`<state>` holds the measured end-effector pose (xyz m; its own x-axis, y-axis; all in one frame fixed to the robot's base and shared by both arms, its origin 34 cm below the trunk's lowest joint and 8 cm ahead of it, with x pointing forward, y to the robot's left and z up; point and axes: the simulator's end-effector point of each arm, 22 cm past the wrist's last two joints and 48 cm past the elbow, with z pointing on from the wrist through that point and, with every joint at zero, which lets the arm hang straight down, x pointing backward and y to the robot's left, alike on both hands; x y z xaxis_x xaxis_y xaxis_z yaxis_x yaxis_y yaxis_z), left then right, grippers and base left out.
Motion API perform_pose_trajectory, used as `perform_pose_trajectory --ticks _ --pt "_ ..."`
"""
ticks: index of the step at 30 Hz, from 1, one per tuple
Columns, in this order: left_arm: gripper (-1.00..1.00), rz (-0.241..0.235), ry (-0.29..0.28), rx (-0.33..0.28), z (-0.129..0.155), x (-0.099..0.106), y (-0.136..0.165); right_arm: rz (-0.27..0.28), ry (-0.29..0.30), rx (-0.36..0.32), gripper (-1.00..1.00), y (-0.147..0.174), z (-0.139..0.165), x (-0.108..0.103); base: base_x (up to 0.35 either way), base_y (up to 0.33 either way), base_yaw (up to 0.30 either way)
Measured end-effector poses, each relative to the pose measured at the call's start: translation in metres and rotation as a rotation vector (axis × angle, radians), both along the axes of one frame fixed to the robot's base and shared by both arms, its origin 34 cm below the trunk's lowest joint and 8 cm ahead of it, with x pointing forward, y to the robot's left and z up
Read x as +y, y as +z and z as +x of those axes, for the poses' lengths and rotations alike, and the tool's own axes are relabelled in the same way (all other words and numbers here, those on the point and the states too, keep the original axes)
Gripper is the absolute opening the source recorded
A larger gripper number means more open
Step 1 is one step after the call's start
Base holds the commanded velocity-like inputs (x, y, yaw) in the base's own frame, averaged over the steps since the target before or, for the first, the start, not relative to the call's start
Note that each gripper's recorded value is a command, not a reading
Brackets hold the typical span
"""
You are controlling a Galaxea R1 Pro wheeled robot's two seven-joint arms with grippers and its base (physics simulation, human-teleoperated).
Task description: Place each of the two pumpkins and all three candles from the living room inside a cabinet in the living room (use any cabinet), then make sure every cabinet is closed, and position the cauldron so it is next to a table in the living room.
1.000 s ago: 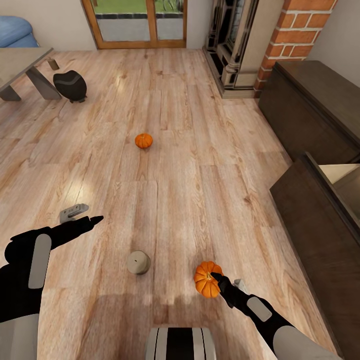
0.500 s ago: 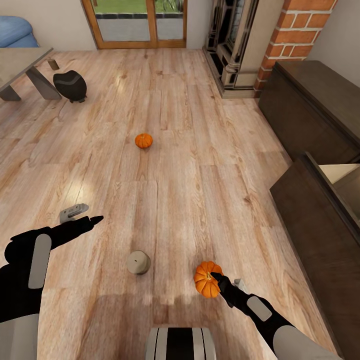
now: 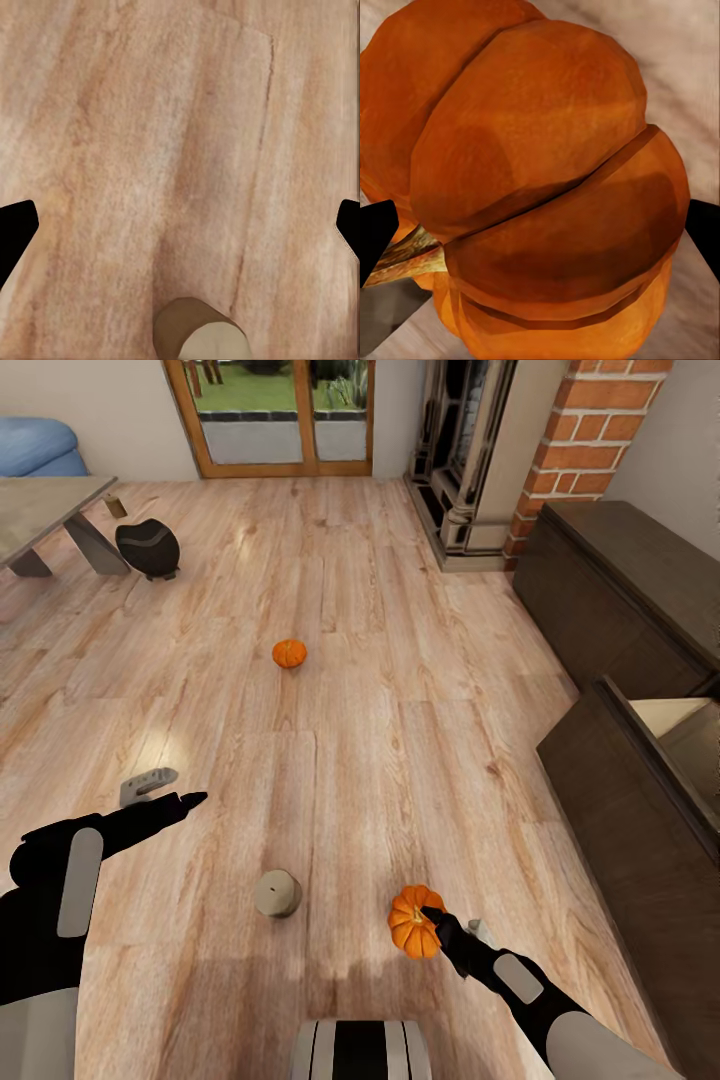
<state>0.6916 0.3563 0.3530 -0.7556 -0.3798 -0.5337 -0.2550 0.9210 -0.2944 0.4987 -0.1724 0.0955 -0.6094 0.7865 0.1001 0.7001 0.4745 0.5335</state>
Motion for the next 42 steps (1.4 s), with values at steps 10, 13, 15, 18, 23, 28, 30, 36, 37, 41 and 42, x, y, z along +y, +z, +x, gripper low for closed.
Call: perform_pose_trajectory --ticks 10,13,15,18,23,28,30,36,37,41,42 --pt "1.00 -0.001 0.000 -0.040 0.005 0.000 0.026 0.003 -0.001 -0.066 -1.00 0.023 0.026 -0.001 0.000 0.000 0.000" --pt "1.00 0.000 0.000 -0.052 0.006 0.000 0.033 0.014 -0.004 -0.100 -1.00 0.032 0.035 -0.001 0.000 0.000 0.000" --pt "1.00 0.000 0.000 -0.058 0.007 0.000 0.038 0.025 -0.007 -0.126 -1.00 0.039 0.041 -0.001 0.000 0.000 0.000" --pt "1.00 -0.004 -0.003 -0.058 0.006 -0.001 0.045 0.034 -0.006 -0.151 -1.00 0.047 0.047 0.000 0.000 0.000 0.000" --pt "1.00 -0.009 -0.008 -0.062 0.005 -0.002 0.056 0.039 -0.007 -0.179 -1.00 0.059 0.056 0.000 0.000 0.000 0.000" --pt "1.00 -0.010 -0.008 -0.078 0.006 -0.002 0.068 0.039 -0.007 -0.201 -1.00 0.069 0.063 0.000 0.000 0.000 0.000" --pt "1.00 -0.010 -0.009 -0.086 0.006 -0.003 0.073 0.039 -0.007 -0.209 -1.00 0.073 0.065 0.000 0.000 0.000 0.000" --pt "1.00 -0.010 -0.009 -0.111 0.008 -0.003 0.089 0.040 -0.006 -0.232 -1.00 0.085 0.073 0.000 0.000 0.000 0.000" --pt "1.00 -0.010 -0.009 -0.115 0.008 -0.003 0.092 0.040 -0.006 -0.237 -1.00 0.088 0.074 0.000 0.000 0.000 0.000" --pt "1.00 -0.010 -0.009 -0.132 0.009 -0.003 0.102 0.040 -0.008 -0.252 -1.00 0.096 0.079 0.000 -0.037 0.000 0.000" --pt "1.00 -0.009 -0.009 -0.136 0.009 -0.002 0.105 0.040 -0.007 -0.257 -1.00 0.098 0.080 0.000 -0.180 0.000 0.000"
